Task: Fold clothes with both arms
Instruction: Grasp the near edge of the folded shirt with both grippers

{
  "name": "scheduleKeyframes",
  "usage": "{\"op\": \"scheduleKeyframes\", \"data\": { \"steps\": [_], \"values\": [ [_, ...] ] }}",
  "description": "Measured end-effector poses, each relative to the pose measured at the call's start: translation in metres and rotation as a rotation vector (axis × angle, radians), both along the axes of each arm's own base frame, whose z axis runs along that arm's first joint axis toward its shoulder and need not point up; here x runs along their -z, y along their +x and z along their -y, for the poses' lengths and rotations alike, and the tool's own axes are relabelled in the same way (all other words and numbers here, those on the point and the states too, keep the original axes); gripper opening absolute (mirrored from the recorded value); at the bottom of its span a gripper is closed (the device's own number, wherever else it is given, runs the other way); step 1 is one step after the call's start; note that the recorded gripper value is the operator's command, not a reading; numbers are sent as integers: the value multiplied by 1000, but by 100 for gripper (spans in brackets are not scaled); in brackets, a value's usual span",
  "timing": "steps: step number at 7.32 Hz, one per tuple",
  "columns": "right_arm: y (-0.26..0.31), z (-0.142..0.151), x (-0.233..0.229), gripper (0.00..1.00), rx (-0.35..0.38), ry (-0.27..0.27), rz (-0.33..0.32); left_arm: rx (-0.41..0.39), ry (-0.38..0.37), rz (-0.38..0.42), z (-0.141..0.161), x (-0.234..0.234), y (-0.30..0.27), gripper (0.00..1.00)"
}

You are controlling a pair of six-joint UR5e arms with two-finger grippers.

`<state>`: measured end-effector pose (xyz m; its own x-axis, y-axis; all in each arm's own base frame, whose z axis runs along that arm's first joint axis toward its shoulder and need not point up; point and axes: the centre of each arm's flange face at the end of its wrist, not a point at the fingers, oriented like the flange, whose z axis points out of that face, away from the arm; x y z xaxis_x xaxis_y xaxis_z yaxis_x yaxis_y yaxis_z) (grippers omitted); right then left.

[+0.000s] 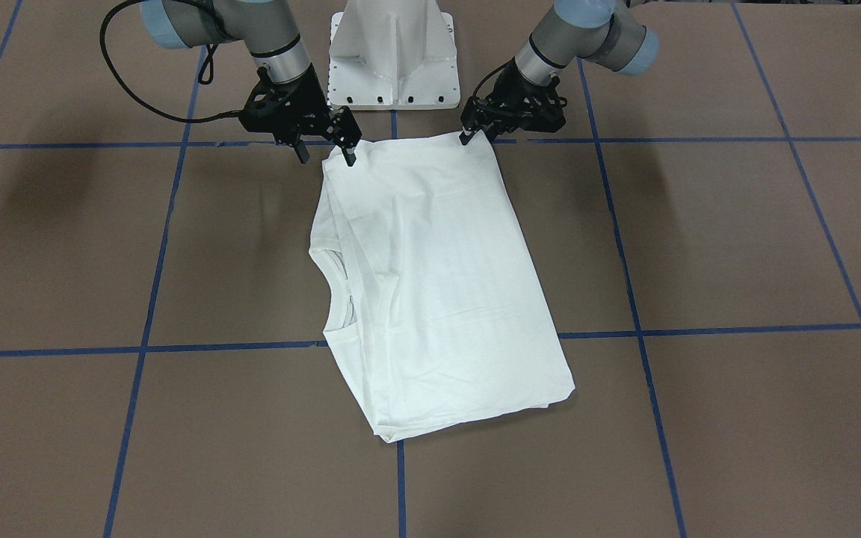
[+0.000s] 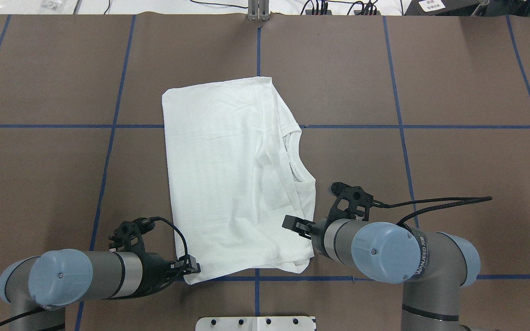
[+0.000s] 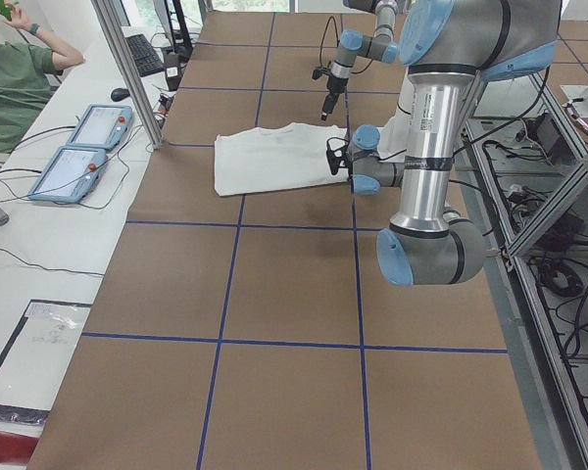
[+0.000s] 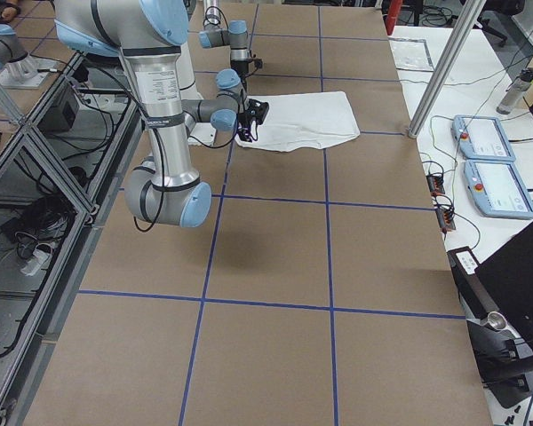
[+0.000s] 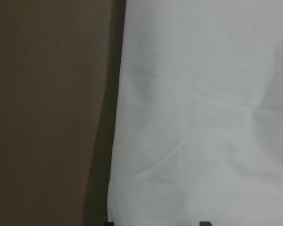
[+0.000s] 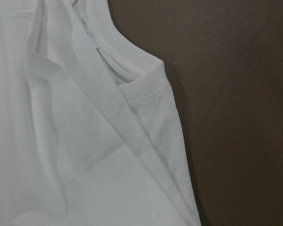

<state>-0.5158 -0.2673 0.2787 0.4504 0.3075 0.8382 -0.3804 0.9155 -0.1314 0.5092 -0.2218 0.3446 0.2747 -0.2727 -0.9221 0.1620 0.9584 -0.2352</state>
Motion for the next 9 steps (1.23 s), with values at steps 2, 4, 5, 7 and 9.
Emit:
{"op": "scheduleKeyframes", "data": {
  "steps": [2,4,5,7,9],
  "values": [
    [-5,-2,2,99,-43,-83,-25,-2,5,-3,0,2,-1,0],
    [-21,-12,12,99,-101,-214,-99,-4,8,-5,-1,3,-1,0],
    [-29,-22,12,99,-113,-254,-117,-5,9,-7,-1,4,-2,0],
    [-41,-37,7,96,-121,-289,-132,-5,10,-10,-1,5,-3,0],
    [-50,-47,2,88,-120,-292,-144,-6,10,-11,-1,6,-3,0]
  ]
}}
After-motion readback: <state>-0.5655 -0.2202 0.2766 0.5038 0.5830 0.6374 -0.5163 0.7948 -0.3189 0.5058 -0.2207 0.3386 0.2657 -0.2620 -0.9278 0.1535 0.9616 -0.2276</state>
